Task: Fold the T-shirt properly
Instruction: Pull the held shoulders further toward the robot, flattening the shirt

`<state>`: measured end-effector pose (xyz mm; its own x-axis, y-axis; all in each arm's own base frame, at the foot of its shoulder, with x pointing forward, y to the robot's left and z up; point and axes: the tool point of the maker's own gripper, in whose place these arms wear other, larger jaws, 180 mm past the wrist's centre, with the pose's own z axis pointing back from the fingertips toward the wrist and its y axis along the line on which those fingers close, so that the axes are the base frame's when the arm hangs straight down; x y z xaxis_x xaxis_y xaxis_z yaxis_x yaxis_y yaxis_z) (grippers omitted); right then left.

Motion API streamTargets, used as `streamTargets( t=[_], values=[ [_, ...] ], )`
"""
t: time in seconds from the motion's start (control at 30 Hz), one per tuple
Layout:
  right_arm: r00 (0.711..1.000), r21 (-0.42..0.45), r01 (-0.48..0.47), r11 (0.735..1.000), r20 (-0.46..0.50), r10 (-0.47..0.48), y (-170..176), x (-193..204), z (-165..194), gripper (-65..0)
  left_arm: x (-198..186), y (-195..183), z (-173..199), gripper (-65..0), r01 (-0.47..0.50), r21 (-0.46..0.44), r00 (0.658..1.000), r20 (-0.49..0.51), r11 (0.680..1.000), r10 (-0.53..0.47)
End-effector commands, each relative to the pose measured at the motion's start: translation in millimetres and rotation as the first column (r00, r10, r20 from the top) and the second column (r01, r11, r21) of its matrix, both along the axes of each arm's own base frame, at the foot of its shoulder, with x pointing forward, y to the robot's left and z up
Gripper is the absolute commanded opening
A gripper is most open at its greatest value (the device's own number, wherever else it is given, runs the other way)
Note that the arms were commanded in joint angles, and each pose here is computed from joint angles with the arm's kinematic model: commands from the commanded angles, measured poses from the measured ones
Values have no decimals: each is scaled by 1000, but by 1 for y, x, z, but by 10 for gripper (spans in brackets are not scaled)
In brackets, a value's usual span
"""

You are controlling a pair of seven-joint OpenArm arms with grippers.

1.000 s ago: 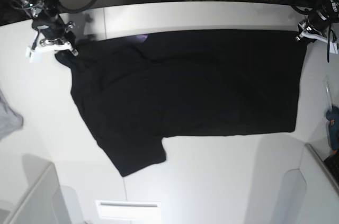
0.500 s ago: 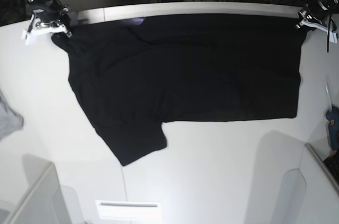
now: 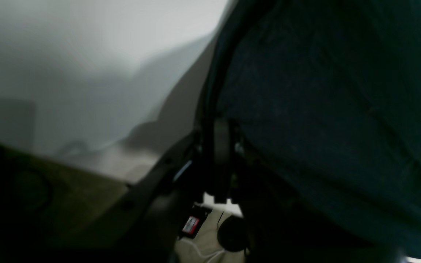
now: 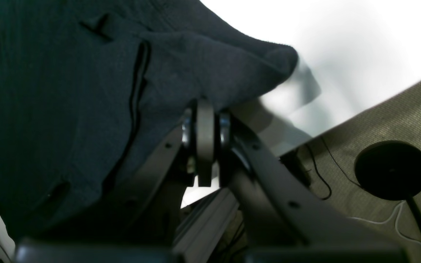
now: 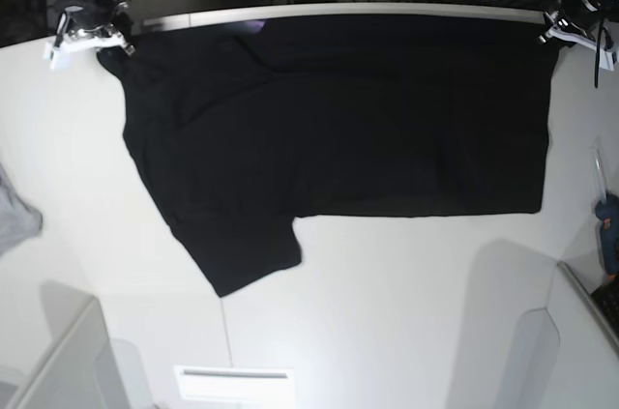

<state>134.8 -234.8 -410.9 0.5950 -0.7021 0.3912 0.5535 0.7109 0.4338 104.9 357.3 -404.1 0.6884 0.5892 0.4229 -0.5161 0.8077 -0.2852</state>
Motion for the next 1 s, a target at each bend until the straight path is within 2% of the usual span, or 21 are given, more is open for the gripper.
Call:
streamTargets(
  t=[0.0, 0.3, 0.33, 0.4, 0.47, 0.53, 0.57, 0.63, 0.83, 0.97],
  values=[
    [1000, -33, 6, 999, 25, -5, -8, 1, 7, -650, 3, 10, 9, -650, -3, 38, 1000, 16, 999, 2],
    [1000, -29, 2, 1000, 11, -2, -7, -3, 5, -650, -7, 13, 8, -650, -11, 42, 1000, -2, 999, 11],
    [1000, -32, 5, 999, 10, -4, -8, -5, 5, -650, -7, 13, 8, -625, -11, 42, 1000, -2, 999, 11],
    [1000, -27, 7, 1000, 4, -7, -7, -8, 4, -645, -6, 12, 9, -527, -9, 44, 1000, 0, 999, 9],
    [1000, -28, 7, 1000, 3, -7, -8, -9, 4, -495, -5, 13, 10, -413, -8, 47, 1000, 3, 999, 8],
    [1000, -19, 15, 1000, 0, -15, -5, -12, 3, -381, -7, 17, 13, -308, -21, 53, 1000, 9, 998, 21],
    [999, -25, 35, 999, 1, -35, -9, -15, 4, -347, -7, 21, 17, -265, -31, 62, 999, 17, 998, 30],
    [998, -35, 70, 997, 2, -70, -17, -20, 5, -338, -7, 29, 28, -214, -45, 93, 998, 38, 995, 41],
    [988, -96, 155, 983, 16, -155, -47, -33, 13, -338, -13, 58, 53, -209, -124, 161, 990, 90, 979, 110],
    [978, -163, 199, 966, 100, -184, -68, -20, 26, -332, -10, 73, 67, -209, -131, 202, 988, 109, 970, 111]
  ],
)
